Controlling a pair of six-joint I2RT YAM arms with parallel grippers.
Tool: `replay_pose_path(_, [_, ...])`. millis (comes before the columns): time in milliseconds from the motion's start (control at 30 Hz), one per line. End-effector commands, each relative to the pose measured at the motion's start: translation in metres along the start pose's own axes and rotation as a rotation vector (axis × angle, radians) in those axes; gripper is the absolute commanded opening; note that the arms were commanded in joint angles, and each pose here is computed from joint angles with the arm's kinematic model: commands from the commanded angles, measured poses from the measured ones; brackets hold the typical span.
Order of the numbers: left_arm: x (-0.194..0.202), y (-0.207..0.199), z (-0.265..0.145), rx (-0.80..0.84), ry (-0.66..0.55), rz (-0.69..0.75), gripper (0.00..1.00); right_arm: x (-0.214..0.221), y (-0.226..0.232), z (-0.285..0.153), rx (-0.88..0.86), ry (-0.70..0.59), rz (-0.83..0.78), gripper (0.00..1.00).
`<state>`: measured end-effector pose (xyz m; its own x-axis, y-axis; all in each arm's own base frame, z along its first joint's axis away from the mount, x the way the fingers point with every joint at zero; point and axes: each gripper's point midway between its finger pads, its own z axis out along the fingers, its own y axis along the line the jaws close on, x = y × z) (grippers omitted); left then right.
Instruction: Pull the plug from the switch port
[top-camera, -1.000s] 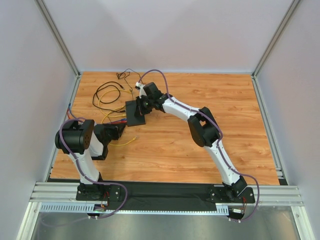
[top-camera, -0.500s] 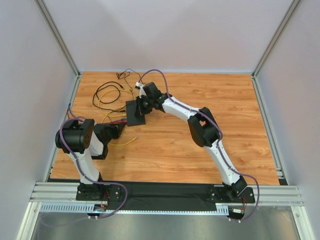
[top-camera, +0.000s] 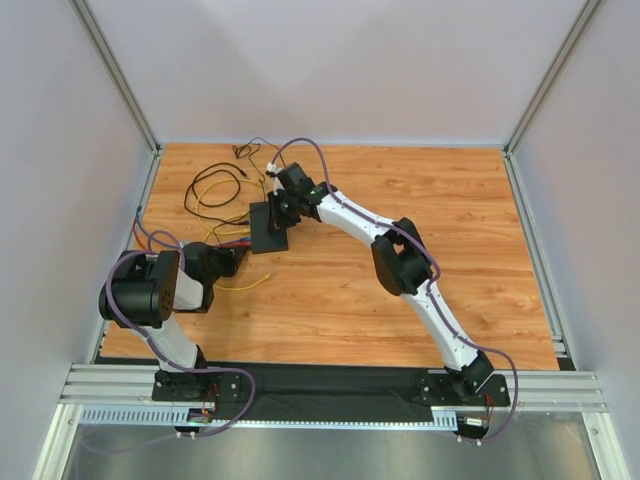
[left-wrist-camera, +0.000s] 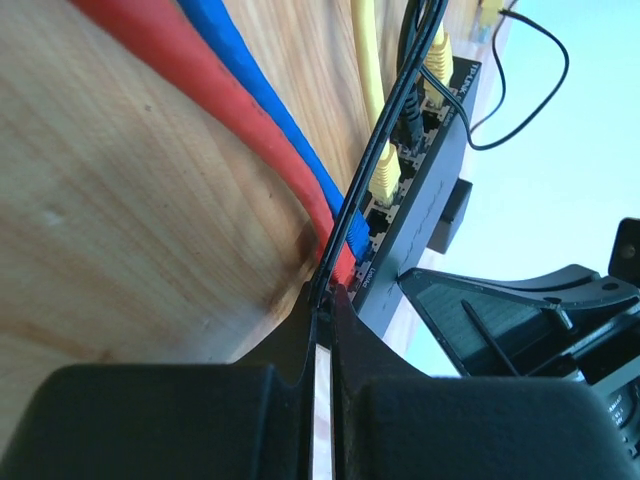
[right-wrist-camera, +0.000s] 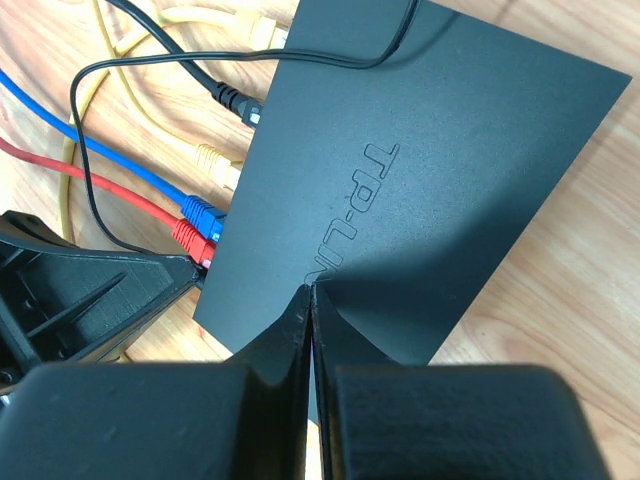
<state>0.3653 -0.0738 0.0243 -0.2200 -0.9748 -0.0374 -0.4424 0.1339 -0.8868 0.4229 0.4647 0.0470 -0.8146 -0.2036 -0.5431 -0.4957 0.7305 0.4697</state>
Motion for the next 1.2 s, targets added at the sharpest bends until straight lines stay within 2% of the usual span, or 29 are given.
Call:
replay_pose_path(0, [-0.019,0.008,-0.001,-0.061,-0.075,0.048,0.00,0.042,-0.043,0.014,0.165,0.121,0.045,0.00])
replay_pose_path(200, [-0.016,0.007,0.003,-0.054,-0.051,0.053,0.00,0.046,-0.046,0.015,0.178,0.139,0.050,0.00])
replay_pose_path(400, [-0.008,0.006,0.004,-0.047,-0.014,0.075,0.00,0.037,-0.021,0.016,0.112,0.112,-0.060,0.00])
replay_pose_path(633, [-0.009,0.004,0.001,-0.074,-0.022,0.089,0.00,0.046,-0.032,0.017,0.242,0.142,-0.119,0.03])
replay_pose_path(833, [-0.011,0.000,-0.001,-0.077,-0.038,0.052,0.00,0.059,-0.059,0.014,0.395,0.171,-0.096,0.02])
replay_pose_path(1167, [-0.022,0.003,-0.003,-0.047,-0.103,-0.045,0.00,0.069,-0.070,0.015,0.427,0.200,-0.039,0.00])
